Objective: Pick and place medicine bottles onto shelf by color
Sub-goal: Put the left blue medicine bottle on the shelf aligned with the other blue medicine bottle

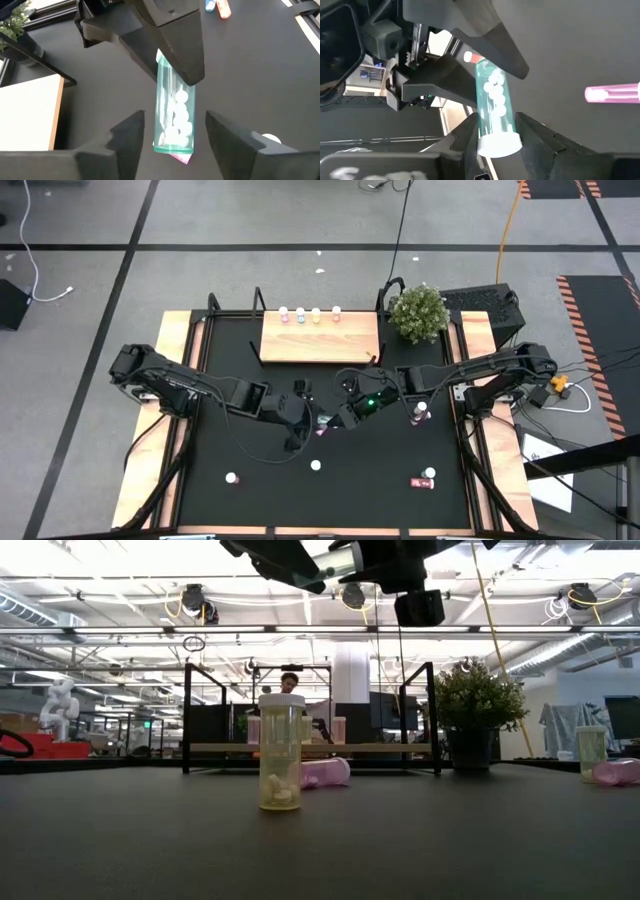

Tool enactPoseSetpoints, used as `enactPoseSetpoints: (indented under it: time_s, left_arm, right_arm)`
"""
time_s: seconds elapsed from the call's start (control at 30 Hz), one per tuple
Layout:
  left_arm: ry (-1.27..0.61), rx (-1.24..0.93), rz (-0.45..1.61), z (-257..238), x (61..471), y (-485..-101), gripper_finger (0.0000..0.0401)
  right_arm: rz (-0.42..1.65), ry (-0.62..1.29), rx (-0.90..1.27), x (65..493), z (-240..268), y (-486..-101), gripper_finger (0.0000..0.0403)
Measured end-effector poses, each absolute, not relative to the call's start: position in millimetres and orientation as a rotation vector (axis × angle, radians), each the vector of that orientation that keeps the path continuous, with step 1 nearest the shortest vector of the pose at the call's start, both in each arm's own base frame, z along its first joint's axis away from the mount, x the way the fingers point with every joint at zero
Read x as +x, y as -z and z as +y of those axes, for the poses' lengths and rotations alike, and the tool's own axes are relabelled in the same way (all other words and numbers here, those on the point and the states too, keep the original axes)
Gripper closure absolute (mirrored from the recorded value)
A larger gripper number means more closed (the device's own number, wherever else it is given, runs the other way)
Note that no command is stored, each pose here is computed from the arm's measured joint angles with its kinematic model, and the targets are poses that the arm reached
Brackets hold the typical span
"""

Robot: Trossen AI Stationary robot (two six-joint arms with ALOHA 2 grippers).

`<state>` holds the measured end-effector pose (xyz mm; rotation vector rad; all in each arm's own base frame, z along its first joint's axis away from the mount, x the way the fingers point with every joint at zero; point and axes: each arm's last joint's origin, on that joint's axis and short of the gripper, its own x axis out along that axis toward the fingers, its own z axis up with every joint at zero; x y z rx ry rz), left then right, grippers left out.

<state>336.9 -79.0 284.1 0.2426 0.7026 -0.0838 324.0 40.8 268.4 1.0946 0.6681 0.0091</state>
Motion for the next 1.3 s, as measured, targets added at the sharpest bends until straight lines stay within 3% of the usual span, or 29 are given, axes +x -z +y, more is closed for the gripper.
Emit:
enactPoseSetpoints:
  time_s: [0.13, 0.47, 0.6, 0.83, 1.07, 1.3]
  left_arm:
    - [0.088, 0.246, 0.702, -79.1, 336.9, -284.1, 0.018]
    - [0.095, 0.235, 0.701, -79.4, 337.0, -284.2, 0.0304]
    - [0.094, 0.232, 0.702, -79.4, 337.0, -284.0, 0.0306]
    - [0.062, 0.15, 0.693, -78.6, 337.1, -285.7, 0.0269]
    - [0.018, 0.038, 0.64, -72.6, 341.9, -290.1, 0.031]
    - [0.023, -0.043, 0.425, -69.4, 353.6, -308.6, 0.0306]
  right_arm:
    - [0.669, -0.009, 1.095, 324.0, 40.8, -268.3, 0.0289]
    - [0.668, -0.023, 1.063, 324.0, 41.0, -268.3, 0.0289]
    - [0.659, -0.04, 1.004, 324.1, 40.9, -268.5, 0.0288]
    - [0.518, -0.118, 0.862, 323.3, 34.0, -285.8, 0.0257]
    - [0.29, -0.08, 0.64, 295.5, 26.1, -330.0, 0.0213]
    - [0.192, 0.015, 0.503, 264.3, 20.1, -356.4, 0.0204]
